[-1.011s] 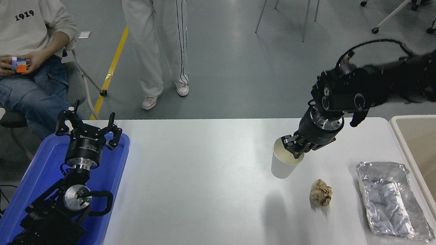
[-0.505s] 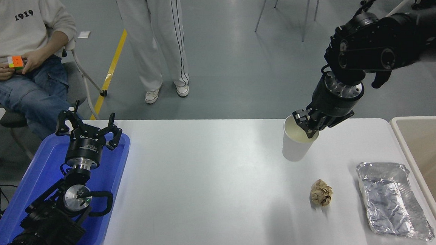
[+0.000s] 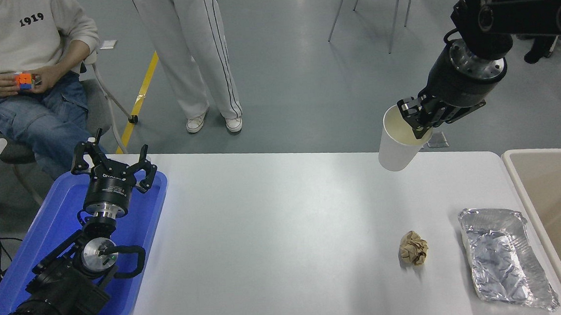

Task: Pick up paper cup place in dustbin

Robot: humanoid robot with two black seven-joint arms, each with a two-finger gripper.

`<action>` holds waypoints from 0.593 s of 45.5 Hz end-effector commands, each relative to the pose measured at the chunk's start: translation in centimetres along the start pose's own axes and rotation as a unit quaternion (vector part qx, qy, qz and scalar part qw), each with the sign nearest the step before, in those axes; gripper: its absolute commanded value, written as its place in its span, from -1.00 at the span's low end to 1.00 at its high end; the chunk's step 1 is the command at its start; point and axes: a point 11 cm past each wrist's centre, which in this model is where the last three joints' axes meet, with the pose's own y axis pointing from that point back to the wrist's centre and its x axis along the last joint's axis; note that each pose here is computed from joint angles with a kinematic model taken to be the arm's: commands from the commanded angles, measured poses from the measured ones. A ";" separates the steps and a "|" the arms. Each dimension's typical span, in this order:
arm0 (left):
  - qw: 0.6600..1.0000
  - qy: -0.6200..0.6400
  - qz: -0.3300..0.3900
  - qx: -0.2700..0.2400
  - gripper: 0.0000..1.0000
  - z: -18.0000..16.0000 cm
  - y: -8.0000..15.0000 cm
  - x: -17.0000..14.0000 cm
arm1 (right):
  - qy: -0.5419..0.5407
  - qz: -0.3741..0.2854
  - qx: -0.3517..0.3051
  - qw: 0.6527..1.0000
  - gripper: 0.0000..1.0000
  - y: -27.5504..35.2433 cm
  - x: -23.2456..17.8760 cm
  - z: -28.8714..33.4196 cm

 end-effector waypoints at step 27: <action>1.000 -0.001 0.001 -0.001 1.00 0.0 0.0 0.1 | -0.218 -0.016 -0.072 0.973 -1.00 0.9 -9.1 21.1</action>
